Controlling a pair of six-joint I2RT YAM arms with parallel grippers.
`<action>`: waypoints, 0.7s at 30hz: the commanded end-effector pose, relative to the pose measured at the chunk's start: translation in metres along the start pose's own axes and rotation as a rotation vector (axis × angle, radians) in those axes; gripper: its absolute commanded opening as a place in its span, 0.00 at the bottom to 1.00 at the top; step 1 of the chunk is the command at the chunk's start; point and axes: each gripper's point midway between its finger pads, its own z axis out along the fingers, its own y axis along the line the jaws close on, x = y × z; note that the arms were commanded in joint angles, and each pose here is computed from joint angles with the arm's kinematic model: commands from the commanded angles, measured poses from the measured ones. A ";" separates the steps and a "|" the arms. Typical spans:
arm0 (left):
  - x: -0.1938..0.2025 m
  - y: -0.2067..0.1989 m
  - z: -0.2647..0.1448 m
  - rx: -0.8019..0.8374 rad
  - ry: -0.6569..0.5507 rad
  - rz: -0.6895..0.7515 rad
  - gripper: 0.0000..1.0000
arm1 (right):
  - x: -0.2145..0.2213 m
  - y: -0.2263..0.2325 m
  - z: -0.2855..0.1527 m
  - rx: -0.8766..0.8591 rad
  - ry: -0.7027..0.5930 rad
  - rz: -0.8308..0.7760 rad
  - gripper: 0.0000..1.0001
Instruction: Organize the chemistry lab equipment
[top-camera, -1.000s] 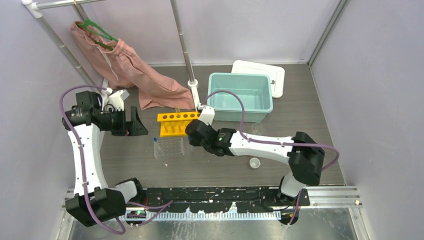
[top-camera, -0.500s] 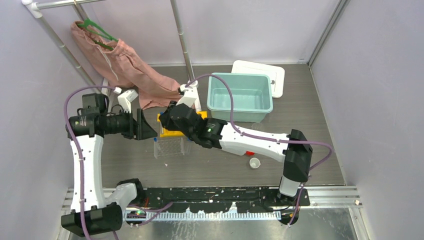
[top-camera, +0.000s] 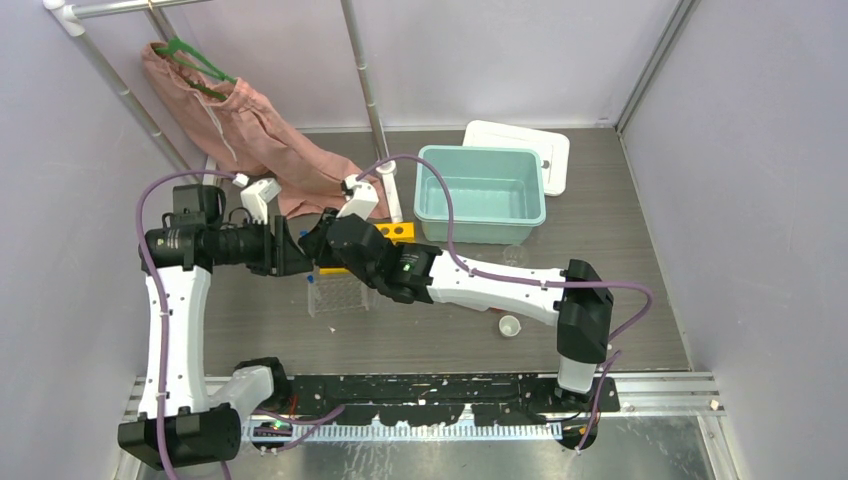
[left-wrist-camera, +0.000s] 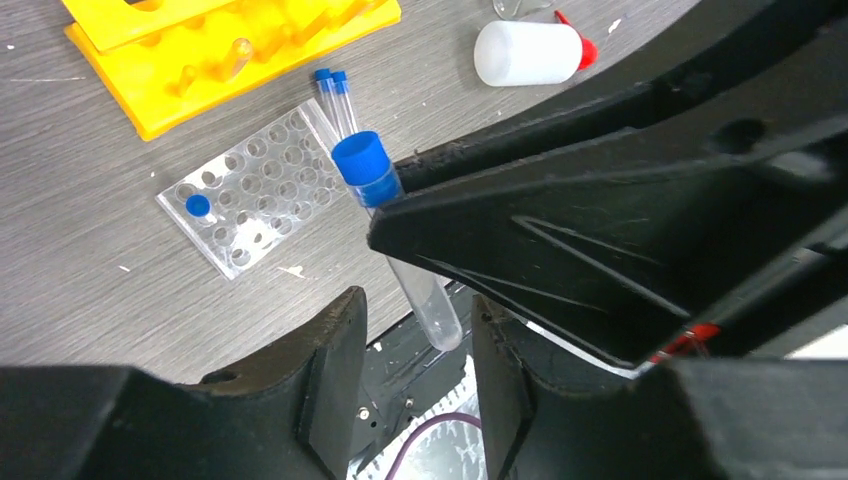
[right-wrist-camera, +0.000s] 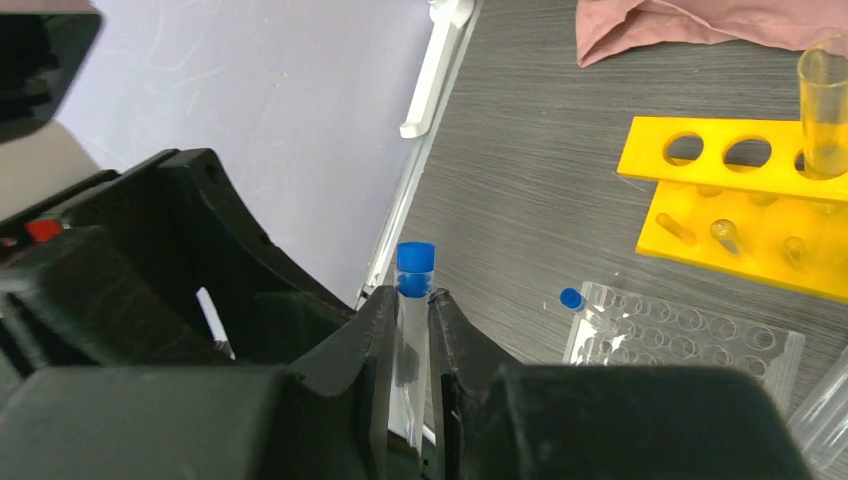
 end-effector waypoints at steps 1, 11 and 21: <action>-0.005 0.006 0.003 -0.018 -0.012 0.021 0.41 | -0.029 0.040 -0.007 -0.100 -0.072 0.070 0.01; -0.004 0.010 0.003 -0.037 -0.006 0.059 0.04 | -0.022 0.049 -0.004 -0.126 -0.023 0.071 0.30; 0.001 0.008 -0.002 -0.041 -0.014 0.177 0.00 | -0.016 0.038 -0.002 -0.171 0.206 0.028 0.57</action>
